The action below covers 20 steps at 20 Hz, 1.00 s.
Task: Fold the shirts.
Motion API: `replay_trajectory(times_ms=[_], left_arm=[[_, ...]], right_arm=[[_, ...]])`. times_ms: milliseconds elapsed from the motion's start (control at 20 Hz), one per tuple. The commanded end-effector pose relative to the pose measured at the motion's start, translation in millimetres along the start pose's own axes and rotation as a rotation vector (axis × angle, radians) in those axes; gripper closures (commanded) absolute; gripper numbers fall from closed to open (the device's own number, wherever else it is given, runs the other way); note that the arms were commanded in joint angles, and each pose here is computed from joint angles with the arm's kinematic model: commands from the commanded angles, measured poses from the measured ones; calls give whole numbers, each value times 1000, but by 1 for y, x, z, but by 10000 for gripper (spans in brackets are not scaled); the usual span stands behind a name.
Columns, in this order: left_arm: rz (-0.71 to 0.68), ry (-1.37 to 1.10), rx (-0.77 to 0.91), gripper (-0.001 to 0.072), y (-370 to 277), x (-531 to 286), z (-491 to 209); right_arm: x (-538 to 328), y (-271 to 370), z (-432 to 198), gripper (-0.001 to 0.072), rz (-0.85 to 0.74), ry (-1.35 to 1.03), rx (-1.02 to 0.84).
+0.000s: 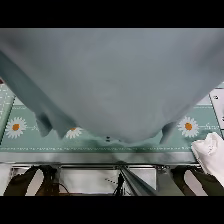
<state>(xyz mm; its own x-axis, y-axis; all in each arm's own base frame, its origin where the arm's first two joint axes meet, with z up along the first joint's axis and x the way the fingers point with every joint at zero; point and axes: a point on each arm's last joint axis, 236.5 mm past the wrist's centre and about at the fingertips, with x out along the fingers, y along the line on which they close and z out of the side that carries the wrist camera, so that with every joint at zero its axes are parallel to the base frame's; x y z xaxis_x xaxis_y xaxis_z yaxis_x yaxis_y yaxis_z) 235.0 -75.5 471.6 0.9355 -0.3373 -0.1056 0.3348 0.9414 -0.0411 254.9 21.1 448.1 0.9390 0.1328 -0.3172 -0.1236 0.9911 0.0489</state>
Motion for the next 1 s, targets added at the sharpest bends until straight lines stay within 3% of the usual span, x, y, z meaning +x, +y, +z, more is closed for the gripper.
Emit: replay_trajectory(times_ms=[0, 350, 750, 950], left_arm=[[3, 192, -91, 689, 34, 44, -44], [-184, 541, -312, 688, 80, 217, -177], [-89, 423, -374, 688, 114, 354, -247], [-155, 582, -404, 686, 85, 375, -316]], right_arm=[[54, 16, -44, 693, 191, 255, 74], [258, 30, -110, 692, 331, 487, 173], [391, -40, -155, 692, 94, 414, 237], [415, -59, -206, 692, 36, 526, 207]])
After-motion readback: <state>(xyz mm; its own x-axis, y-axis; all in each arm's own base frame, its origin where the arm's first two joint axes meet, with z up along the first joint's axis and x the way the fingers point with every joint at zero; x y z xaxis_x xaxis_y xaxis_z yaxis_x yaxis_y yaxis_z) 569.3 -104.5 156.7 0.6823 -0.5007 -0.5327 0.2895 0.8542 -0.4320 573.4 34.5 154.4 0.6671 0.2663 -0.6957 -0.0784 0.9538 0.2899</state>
